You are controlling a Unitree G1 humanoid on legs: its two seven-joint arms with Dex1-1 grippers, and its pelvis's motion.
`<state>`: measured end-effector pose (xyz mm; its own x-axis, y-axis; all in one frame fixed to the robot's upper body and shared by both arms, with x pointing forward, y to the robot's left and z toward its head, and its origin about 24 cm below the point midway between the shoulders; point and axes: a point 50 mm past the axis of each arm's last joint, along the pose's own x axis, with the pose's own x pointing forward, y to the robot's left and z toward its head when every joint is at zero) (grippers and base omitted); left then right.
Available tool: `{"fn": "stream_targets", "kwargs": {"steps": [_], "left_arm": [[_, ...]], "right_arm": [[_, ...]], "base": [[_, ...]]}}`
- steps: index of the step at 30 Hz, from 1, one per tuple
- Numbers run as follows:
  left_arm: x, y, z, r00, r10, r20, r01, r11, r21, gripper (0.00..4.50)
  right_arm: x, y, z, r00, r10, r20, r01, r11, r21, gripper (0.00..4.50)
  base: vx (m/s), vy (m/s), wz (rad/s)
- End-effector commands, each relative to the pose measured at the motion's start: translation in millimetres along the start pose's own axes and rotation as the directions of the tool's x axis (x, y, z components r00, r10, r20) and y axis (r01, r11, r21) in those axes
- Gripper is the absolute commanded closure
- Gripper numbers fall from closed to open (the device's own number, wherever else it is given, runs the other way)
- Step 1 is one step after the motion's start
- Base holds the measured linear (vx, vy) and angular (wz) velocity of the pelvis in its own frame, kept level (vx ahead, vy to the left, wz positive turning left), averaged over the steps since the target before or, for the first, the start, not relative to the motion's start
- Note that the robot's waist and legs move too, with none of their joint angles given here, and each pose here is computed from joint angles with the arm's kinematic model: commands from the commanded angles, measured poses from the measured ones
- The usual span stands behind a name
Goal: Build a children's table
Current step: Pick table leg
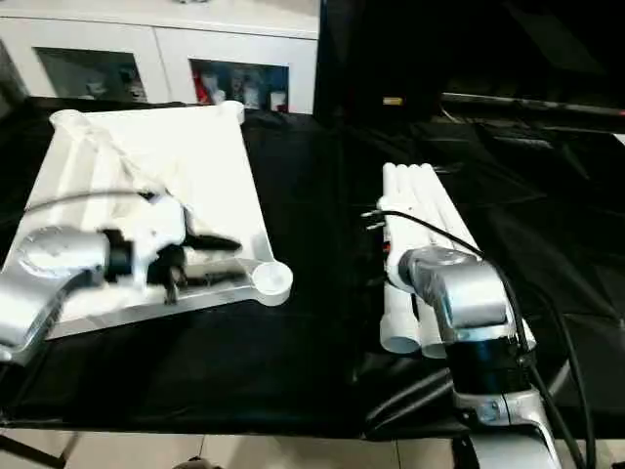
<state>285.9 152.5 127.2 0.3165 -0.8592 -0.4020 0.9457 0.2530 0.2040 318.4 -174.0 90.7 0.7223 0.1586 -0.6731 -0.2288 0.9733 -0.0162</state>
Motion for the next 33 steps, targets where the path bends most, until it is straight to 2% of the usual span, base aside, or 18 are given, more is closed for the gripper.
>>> {"fn": "stream_targets", "kwargs": {"steps": [1, 11, 12, 14, 15, 19, 22, 28, 29, 32, 33], "left_arm": [[1.6, -5.5, 4.2, 0.999, -0.031, -0.011, 0.031, 0.999, 0.01, 1.76], [4.5, -12.8, 4.9, 0.996, -0.08, -0.046, 0.081, 0.997, 0.013, 1.1], [4.7, -13.3, 5.1, 0.995, -0.084, -0.047, 0.085, 0.996, 0.013, 0.95], [5.0, -14.0, 6.1, 0.995, -0.091, -0.047, 0.092, 0.996, 0.014, 0.95], [5.1, -14.0, 6.1, 0.995, -0.091, -0.047, 0.092, 0.996, 0.014, 0.75], [5.9, -15.2, 7.3, 0.994, -0.1, -0.047, 0.101, 0.995, 0.018, 0.59], [6.5, -15.9, 8.0, 0.994, -0.103, -0.047, 0.104, 0.994, 0.017, 0.27], [7.5, -17.3, 9.9, 0.992, -0.116, -0.047, 0.117, 0.993, 0.019, 0.06], [7.4, -17.3, 10.2, 0.992, -0.118, -0.047, 0.119, 0.993, 0.019, 0.0], [7.7, -17.1, 11.8, 0.991, -0.125, -0.048, 0.126, 0.992, 0.026, 0.0], [7.8, -16.9, 12.2, 0.991, -0.125, -0.049, 0.127, 0.992, 0.027, 0.0]], "right_arm": [[-4.7, -4.0, 4.3, 0.999, -0.038, -0.009, 0.039, 0.999, 0.016, 0.0], [-3.8, 0.6, -6.1, 0.995, -0.02, -0.102, 0.025, 0.998, 0.05, 0.0], [-3.5, 0.9, -6.8, 0.994, -0.022, -0.107, 0.027, 0.998, 0.049, 0.0], [-3.0, 1.1, -8.0, 0.993, -0.026, -0.116, 0.032, 0.998, 0.049, 0.0], [-3.0, 1.1, -8.1, 0.993, -0.027, -0.116, 0.033, 0.998, 0.049, 0.0], [-1.0, 0.9, -11.3, 0.99, -0.026, -0.141, 0.034, 0.998, 0.059, 0.0], [-0.3, 1.5, -12.9, 0.988, -0.014, -0.151, 0.025, 0.997, 0.07, 0.0], [2.7, 1.4, -17.7, 0.983, 0.017, -0.184, 0.004, 0.994, 0.113, 0.0], [3.0, 1.3, -17.8, 0.982, 0.018, -0.186, 0.003, 0.994, 0.114, 0.28], [5.0, -0.2, -19.8, 0.981, 0.028, -0.194, -0.001, 0.99, 0.138, 0.38], [5.3, -0.5, -19.9, 0.98, 0.028, -0.196, -0.001, 0.99, 0.141, 0.61]], "base": [[0.0, 0.0, 0.0], [0.0, 0.0, 0.0], [0.0, 0.0, 0.0], [0.0, 0.0, 0.0], [0.0, 0.0, 0.0], [0.0, 0.0, 0.0], [0.0, 0.0, 0.0], [0.0, 0.0, 0.0], [0.0, 0.0, 0.0], [0.0, 0.0, 0.0], [0.0, 0.0, 0.0]]}}
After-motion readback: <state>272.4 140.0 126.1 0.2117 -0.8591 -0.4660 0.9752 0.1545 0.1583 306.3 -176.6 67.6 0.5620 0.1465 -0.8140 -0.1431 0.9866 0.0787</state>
